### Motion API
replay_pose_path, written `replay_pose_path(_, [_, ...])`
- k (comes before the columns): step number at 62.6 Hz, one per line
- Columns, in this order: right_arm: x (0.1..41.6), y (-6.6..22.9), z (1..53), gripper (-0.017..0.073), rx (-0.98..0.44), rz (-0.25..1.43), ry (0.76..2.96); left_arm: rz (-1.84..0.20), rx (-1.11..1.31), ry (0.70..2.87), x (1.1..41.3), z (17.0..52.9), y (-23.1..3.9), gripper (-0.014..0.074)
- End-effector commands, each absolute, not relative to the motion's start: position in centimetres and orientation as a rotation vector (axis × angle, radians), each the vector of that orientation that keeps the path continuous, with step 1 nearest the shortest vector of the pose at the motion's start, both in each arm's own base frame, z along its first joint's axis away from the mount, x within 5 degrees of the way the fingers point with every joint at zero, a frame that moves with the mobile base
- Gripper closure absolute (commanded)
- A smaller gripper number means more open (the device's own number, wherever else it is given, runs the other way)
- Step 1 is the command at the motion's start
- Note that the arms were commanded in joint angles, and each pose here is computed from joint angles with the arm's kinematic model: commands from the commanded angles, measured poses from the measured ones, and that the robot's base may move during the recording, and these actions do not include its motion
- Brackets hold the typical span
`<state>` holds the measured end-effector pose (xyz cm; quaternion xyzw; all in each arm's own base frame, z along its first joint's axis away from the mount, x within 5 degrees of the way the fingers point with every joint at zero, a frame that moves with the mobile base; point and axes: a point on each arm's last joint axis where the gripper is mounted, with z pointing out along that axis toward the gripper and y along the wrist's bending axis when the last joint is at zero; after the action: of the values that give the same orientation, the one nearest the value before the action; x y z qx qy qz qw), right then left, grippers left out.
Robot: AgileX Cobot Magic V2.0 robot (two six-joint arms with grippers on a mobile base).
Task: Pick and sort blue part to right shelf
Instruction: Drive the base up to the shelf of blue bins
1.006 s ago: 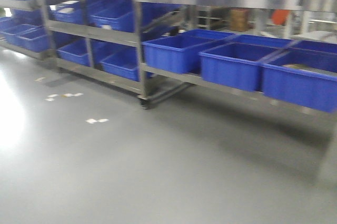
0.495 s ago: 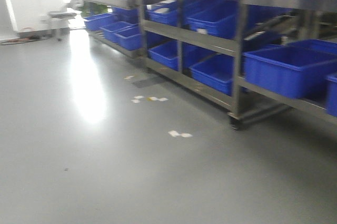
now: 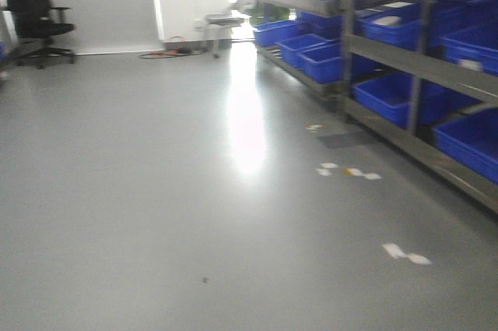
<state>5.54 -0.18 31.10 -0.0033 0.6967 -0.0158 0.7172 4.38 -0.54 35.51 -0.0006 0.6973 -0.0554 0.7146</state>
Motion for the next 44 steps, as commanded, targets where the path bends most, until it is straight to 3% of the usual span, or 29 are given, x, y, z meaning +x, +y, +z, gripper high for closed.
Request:
replay_pose_path(1, [5.34, -0.15, 32.8, 0.0131, -0.024, -0.054, 1.429, -0.125, -0.009, 1.451, 4.32, 36.99, -0.48, 0.0301])
replay_pose_path(44, [5.34, -0.15, 32.8, 0.0131, -0.024, -0.054, 1.429, -0.125, -0.009, 1.451, 4.32, 36.99, -0.48, 0.0301])
